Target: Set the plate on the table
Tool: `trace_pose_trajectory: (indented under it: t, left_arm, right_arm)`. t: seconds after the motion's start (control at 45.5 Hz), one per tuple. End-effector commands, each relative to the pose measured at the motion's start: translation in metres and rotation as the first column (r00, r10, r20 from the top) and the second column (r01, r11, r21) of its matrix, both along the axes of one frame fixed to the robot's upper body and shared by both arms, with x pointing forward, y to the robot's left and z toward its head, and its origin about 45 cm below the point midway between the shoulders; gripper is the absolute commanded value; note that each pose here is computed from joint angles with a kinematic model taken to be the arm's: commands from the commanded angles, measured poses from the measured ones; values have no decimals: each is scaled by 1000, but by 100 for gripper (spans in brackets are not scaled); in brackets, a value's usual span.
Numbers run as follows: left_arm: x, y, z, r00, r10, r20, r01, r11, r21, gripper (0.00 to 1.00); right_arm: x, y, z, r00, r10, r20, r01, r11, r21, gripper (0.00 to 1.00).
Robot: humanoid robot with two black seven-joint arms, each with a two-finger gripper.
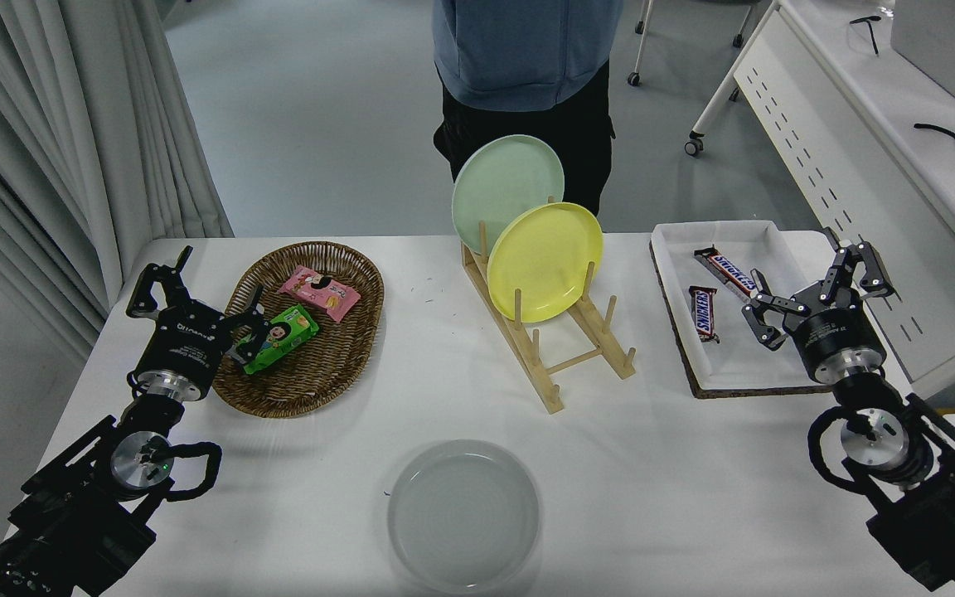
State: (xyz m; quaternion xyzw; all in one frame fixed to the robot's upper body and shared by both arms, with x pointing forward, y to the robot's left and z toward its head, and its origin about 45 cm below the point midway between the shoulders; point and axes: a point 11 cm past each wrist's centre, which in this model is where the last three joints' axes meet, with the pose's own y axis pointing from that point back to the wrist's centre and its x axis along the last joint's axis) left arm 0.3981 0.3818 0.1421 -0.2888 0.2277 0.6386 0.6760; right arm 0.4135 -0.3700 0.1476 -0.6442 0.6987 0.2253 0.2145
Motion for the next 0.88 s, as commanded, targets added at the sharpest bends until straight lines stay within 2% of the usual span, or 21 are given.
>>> trace_pose_trajectory:
  t: [0.0, 0.857]
  left_arm:
    - [0, 0, 0, 1000, -1, 0, 1, 1000, 1, 100]
    - [0, 0, 0, 1000, 1, 0, -1, 1000, 0, 100]
  right_arm:
    - [0, 9, -13, 998, 47, -48, -51, 996, -74, 99]
    - [11, 19, -9, 998, 63, -23, -64, 997, -49, 99]
